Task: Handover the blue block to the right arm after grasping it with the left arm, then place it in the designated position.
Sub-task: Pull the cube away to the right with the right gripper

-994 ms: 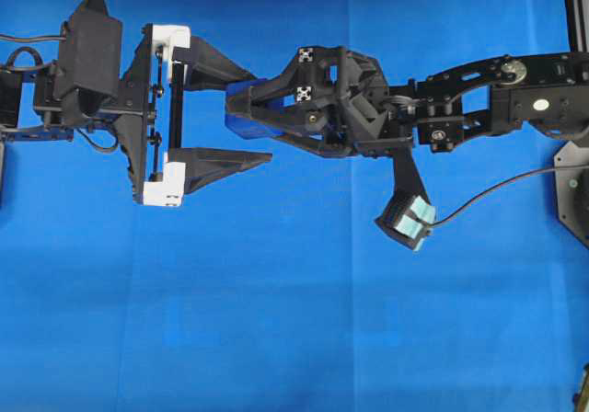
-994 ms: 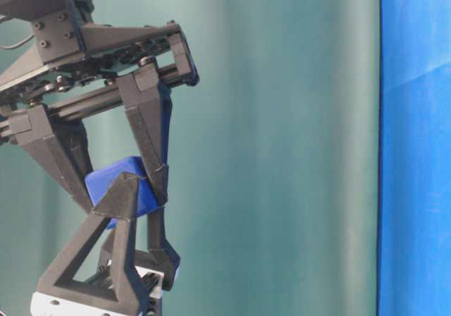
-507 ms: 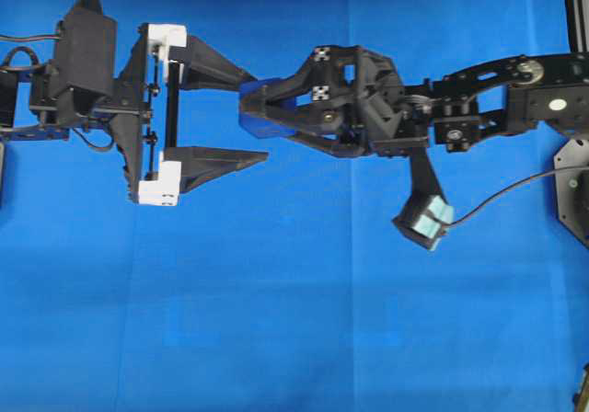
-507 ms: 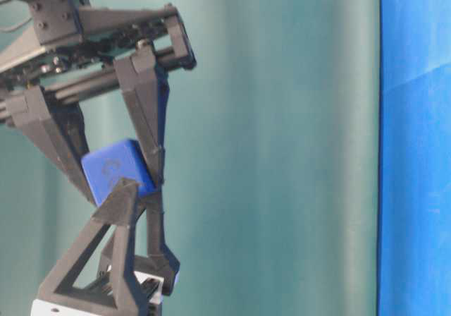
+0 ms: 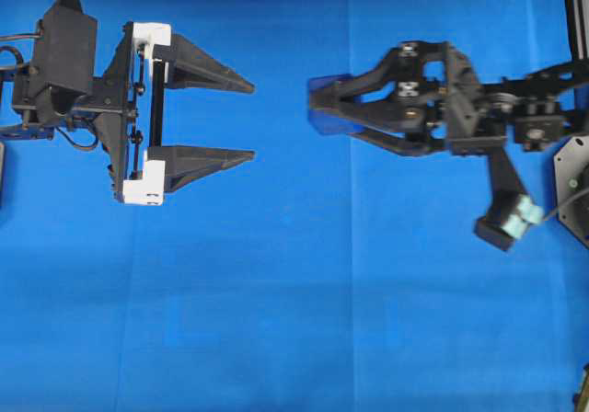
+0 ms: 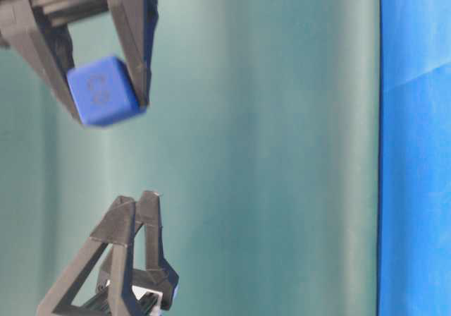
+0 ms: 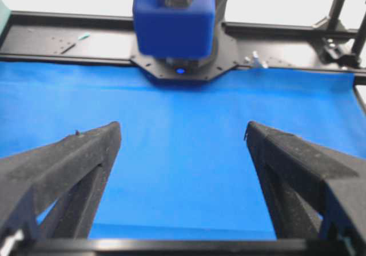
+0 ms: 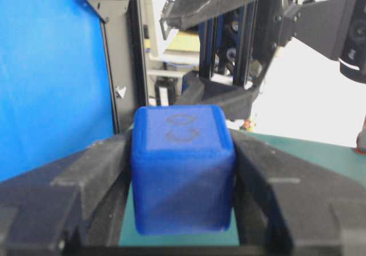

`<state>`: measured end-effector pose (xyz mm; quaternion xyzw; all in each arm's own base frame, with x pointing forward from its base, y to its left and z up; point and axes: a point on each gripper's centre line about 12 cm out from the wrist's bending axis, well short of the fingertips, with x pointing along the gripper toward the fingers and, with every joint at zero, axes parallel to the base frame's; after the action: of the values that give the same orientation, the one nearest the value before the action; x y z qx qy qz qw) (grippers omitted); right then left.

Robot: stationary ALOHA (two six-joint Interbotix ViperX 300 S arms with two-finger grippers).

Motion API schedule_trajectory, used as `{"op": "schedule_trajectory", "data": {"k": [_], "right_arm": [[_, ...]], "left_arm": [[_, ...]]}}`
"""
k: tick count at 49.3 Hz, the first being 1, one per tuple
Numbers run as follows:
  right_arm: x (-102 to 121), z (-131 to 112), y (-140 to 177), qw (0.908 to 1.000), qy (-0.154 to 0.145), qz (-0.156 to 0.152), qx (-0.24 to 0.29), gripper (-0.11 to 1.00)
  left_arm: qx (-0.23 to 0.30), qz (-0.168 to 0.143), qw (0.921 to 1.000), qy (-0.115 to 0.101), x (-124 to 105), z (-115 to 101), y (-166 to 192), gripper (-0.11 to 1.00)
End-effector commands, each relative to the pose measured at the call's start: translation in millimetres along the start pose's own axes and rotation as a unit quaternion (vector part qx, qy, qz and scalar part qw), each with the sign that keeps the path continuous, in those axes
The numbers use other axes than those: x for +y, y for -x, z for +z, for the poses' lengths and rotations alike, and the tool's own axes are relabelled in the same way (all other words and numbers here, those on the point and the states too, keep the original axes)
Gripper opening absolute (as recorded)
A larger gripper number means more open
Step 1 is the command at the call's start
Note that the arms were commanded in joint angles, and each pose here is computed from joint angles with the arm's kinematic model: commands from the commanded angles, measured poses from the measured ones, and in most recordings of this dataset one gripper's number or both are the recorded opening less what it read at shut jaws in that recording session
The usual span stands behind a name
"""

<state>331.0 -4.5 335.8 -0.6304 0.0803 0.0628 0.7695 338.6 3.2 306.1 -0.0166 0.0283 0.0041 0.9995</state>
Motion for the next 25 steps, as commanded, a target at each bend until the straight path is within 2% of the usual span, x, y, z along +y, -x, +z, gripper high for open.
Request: {"op": "schedule_trajectory", "data": {"k": [1, 19, 22, 25], "right_arm": [[-7.6, 1.6, 11.4, 0.9999, -0.002, -0.014, 0.003, 0.42], [-2.7, -2.1, 17.6, 0.9996, -0.011, -0.005, 0.024, 0.42], [-2.9, -1.9, 17.2, 0.9995, -0.020, -0.006, 0.023, 0.42], [-3.3, -1.1, 17.2, 0.9989, -0.042, -0.006, 0.021, 0.42]], "left_arm": [[-0.018, 0.000, 0.9998, -0.001, 0.1, 10.9, 2.5, 0.93], [-0.019, 0.000, 0.9998, -0.001, 0.1, 11.6, 2.3, 0.93], [-0.019, 0.000, 0.9998, -0.002, 0.1, 11.6, 2.3, 0.93], [-0.019, 0.000, 0.9998, -0.001, 0.1, 11.4, 2.8, 0.93]]}}
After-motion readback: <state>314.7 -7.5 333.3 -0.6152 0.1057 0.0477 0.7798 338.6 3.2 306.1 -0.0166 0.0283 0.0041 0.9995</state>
